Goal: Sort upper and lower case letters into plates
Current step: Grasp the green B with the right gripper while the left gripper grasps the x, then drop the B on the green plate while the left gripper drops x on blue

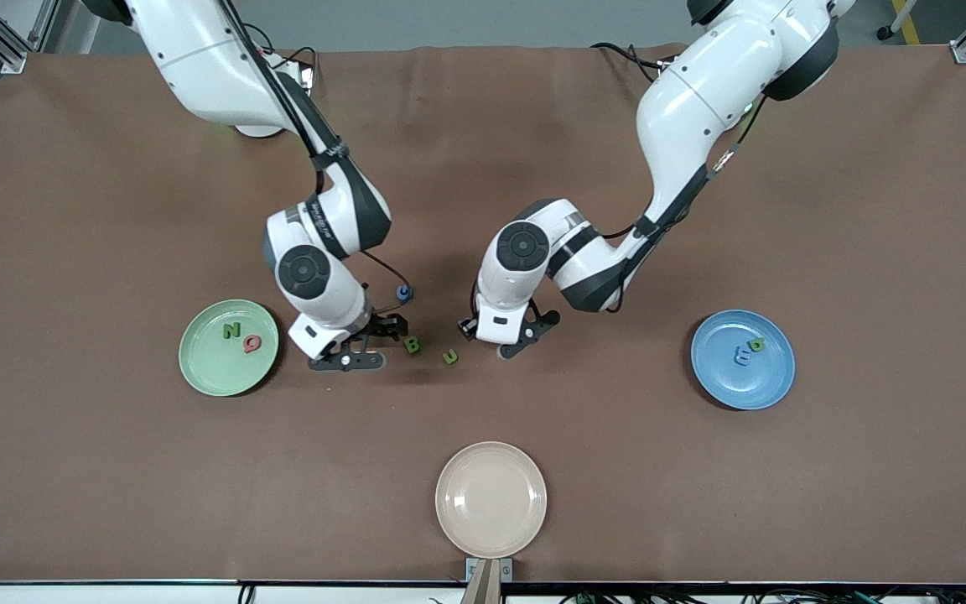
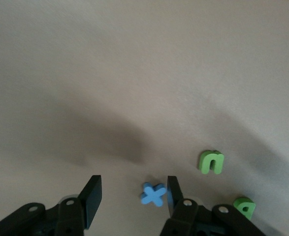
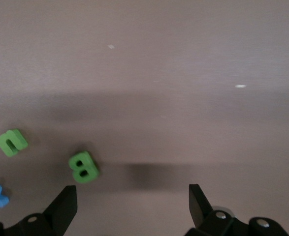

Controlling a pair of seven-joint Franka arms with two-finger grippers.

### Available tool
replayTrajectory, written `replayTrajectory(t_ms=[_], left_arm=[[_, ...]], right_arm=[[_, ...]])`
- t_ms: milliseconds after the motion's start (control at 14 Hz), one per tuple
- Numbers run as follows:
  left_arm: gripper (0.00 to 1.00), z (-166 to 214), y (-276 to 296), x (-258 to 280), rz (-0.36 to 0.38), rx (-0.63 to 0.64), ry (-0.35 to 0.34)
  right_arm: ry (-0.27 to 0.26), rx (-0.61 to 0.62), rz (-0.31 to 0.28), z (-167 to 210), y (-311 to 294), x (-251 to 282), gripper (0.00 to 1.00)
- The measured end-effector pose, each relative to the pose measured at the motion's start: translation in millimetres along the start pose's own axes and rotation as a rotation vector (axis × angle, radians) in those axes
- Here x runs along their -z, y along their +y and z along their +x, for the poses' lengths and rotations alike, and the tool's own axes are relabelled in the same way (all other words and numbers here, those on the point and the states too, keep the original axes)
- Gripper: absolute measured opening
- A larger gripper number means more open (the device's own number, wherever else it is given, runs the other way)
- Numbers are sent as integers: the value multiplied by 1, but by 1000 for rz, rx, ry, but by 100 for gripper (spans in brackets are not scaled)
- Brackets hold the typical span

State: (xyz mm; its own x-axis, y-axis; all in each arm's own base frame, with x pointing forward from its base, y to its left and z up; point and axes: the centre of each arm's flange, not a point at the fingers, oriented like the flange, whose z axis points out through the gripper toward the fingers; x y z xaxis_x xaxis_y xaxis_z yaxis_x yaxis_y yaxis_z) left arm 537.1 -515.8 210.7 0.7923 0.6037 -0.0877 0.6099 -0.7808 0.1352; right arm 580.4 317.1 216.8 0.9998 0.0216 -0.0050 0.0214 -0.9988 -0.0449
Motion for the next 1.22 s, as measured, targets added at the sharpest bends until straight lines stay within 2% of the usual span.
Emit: replayTrajectory(t_ms=[215, 716, 788, 860, 931, 1074, 1218], left_arm=[[55, -18, 9, -19, -2, 30, 42], [51, -35, 14, -43, -2, 39, 41], [51, -36, 14, -44, -2, 39, 45], [45, -37, 14, -44, 0, 39, 47], [45, -38, 14, -45, 1, 39, 49], [30, -38, 14, -44, 1, 40, 49], [30, -37, 14, -44, 5, 42, 51]], right_arm=[[33, -2, 9, -7, -17, -29, 95], [64, 9, 22, -11, -29, -43, 82], [67, 11, 23, -12, -31, -44, 78], [69, 9, 23, -13, -33, -44, 77], [71, 5, 23, -13, -33, -43, 71], [75, -1, 23, -10, -31, -42, 48], [79, -4, 27, -9, -33, -39, 30]])
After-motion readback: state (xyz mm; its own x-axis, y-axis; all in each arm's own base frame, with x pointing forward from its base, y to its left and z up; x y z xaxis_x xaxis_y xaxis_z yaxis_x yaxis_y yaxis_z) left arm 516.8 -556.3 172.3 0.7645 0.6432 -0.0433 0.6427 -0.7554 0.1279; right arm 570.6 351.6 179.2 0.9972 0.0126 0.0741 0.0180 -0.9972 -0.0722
